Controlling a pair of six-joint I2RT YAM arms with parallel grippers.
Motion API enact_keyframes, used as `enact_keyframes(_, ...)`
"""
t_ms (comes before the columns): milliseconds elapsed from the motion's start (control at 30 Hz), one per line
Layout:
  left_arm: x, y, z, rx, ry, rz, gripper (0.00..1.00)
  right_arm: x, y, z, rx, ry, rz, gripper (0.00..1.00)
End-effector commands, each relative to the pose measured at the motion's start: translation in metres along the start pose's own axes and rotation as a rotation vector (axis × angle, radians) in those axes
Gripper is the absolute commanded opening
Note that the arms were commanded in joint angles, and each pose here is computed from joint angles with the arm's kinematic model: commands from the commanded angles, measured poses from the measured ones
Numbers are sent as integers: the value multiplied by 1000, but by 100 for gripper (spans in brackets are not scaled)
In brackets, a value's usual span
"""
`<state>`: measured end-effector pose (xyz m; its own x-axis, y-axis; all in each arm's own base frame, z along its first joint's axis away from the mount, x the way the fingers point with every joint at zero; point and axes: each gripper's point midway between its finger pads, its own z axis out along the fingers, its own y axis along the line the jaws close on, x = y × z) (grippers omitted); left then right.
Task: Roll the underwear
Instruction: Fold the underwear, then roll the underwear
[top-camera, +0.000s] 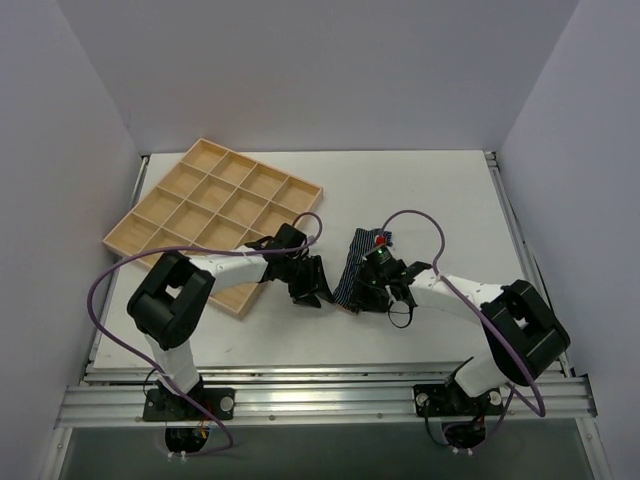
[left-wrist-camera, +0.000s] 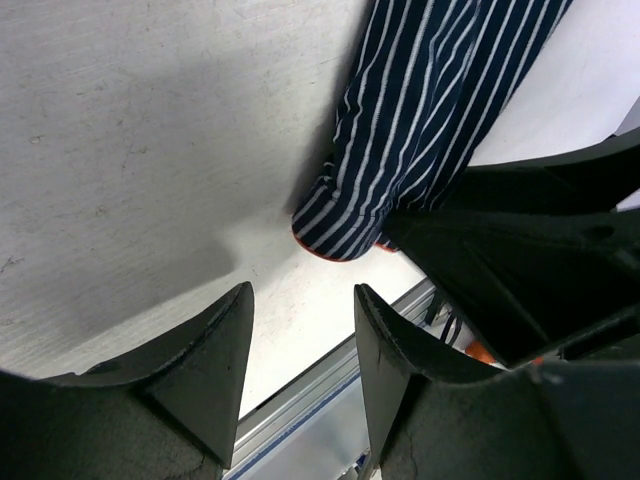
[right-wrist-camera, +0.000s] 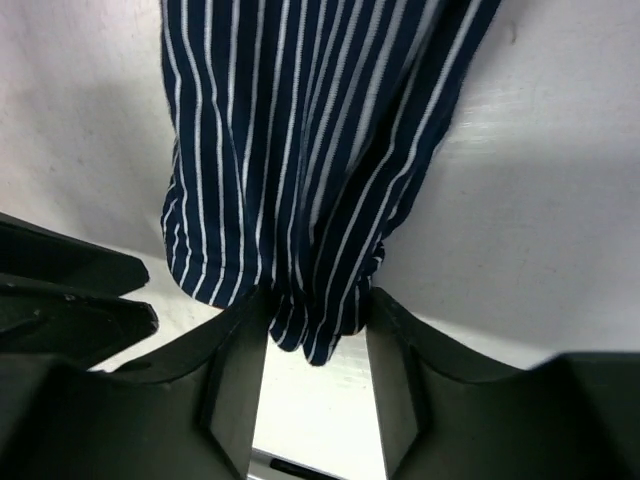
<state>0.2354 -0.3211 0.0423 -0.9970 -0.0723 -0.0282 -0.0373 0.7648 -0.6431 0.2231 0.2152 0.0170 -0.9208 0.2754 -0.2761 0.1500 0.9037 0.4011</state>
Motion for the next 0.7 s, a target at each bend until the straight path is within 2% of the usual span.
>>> enact_keyframes(0,-12,-19,-1,58,-18,50,54,-12,1,1,-9,-24,-17,37)
enact_keyframes(67,-14,-19,-2,61,-20,53,54,-13,1,0,-28,-25,-25,29)
enact_keyframes(100,-14,-20,-2,64,-19,55,55,-12,0,-1,-45,-20,-20,21)
enact_keyframes(300,-18,-20,-3,102,-9,68,58,-10,3,-9,-148,-1,-23,2)
enact_keyframes(667,-25,-41,9,243,7,81,62,-3,11,-23,-264,41,-36,0)
